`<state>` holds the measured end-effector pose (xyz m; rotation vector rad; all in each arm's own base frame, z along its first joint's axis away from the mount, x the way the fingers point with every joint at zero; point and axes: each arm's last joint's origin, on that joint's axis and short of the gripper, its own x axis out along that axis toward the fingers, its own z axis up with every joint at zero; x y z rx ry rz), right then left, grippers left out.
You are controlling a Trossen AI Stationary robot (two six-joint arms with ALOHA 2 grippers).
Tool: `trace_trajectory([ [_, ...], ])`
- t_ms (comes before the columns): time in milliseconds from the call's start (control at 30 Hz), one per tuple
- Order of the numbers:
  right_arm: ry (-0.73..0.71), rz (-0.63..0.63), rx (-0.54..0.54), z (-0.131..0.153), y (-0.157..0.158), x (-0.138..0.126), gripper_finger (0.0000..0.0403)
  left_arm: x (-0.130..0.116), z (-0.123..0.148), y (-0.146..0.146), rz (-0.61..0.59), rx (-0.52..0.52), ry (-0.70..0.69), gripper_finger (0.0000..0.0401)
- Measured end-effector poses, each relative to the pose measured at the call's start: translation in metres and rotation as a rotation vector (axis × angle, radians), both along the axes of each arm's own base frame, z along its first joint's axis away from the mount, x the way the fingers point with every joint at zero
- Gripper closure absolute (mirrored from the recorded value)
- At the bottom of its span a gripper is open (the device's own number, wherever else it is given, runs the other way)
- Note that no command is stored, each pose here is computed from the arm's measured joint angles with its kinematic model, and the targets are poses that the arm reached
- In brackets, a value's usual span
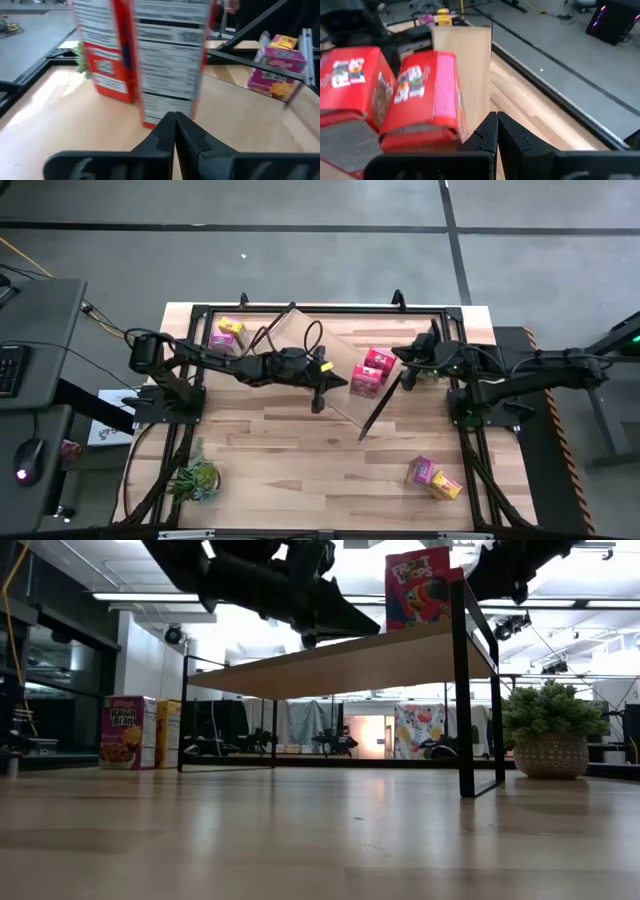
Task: Stack cereal on shelf
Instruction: Put the red cereal box on the shelf
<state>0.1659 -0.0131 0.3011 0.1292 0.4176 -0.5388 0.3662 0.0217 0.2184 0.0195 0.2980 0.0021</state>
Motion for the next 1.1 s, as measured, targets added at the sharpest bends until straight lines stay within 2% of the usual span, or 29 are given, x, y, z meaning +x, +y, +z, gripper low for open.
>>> trace_trajectory([
  [333,0.017,0.128,0.066,-0.002,0.0,0.001,0.0403,-0.001,0.003,0.014,-0.081,-0.037,-0.038,0.0401],
  [533,0.04,0.125,0.065,-0.004,0.0,0.0,0.0403,-0.011,0.009,0.006,-0.192,-0.105,0.041,0.0401],
  [700,0.048,0.134,0.051,-0.004,0.0,0.0,0.0403,-0.012,0.013,-0.009,-0.315,-0.14,0.029,0.0401],
  [1100,0.049,0.143,0.057,-0.004,0.001,0.0,0.0403,0.024,0.011,-0.009,-0.287,-0.087,0.056,0.0401],
])
